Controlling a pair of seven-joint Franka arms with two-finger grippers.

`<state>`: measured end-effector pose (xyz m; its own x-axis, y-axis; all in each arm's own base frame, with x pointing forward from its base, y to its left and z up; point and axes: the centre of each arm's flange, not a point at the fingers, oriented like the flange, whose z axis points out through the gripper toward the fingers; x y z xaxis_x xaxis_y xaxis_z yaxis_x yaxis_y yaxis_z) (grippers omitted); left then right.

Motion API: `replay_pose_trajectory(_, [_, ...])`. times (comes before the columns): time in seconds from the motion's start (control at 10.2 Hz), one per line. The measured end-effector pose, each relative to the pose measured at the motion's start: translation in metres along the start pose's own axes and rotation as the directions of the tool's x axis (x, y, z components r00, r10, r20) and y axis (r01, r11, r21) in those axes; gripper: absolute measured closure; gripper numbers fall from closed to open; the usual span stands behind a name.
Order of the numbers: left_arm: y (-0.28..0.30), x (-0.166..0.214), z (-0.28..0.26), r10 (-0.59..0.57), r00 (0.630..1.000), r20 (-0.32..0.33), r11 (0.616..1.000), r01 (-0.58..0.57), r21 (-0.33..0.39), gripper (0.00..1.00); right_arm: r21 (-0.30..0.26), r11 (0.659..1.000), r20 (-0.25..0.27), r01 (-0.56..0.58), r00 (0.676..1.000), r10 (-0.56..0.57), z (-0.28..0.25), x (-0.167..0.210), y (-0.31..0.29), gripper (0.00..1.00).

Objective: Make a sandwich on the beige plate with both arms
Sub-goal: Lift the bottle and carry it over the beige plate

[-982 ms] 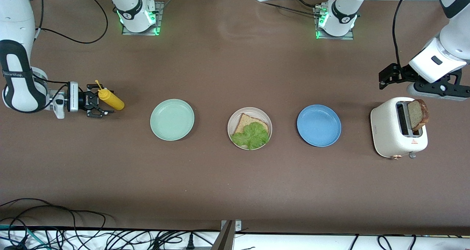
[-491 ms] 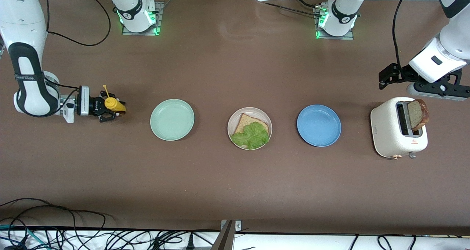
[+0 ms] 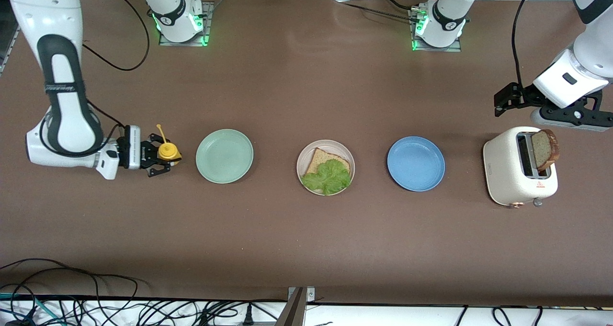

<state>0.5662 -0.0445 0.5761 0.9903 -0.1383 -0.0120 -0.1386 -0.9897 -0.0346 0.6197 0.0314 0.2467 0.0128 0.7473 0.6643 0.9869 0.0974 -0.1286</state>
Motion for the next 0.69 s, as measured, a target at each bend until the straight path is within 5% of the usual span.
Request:
replay_pose_trajectory(0.29, [0.0, 0.0, 0.0, 0.0, 1.0, 0.0, 1.0, 0.0, 0.0, 0.0, 0.001, 1.0, 0.234, -0.03, 0.972, 0.029, 0.017, 0.113, 0.013, 0.82])
replay_pose_trajectory(0.49, [0.0, 0.0, 0.0, 0.0, 1.0, 0.001, 1.0, 0.0, 0.0, 0.0, -0.03, 0.999, 0.438, -0.035, 0.898, 0.045, 0.046, 0.206, 0.014, 0.82])
replay_pose_trajectory(0.69, [0.0, 0.0, 0.0, 0.0, 1.0, 0.001, 1.0, 0.0, 0.0, 0.0, -0.088, 0.994, 0.533, -0.06, 0.84, 0.099, 0.092, 0.275, 0.005, 0.82])
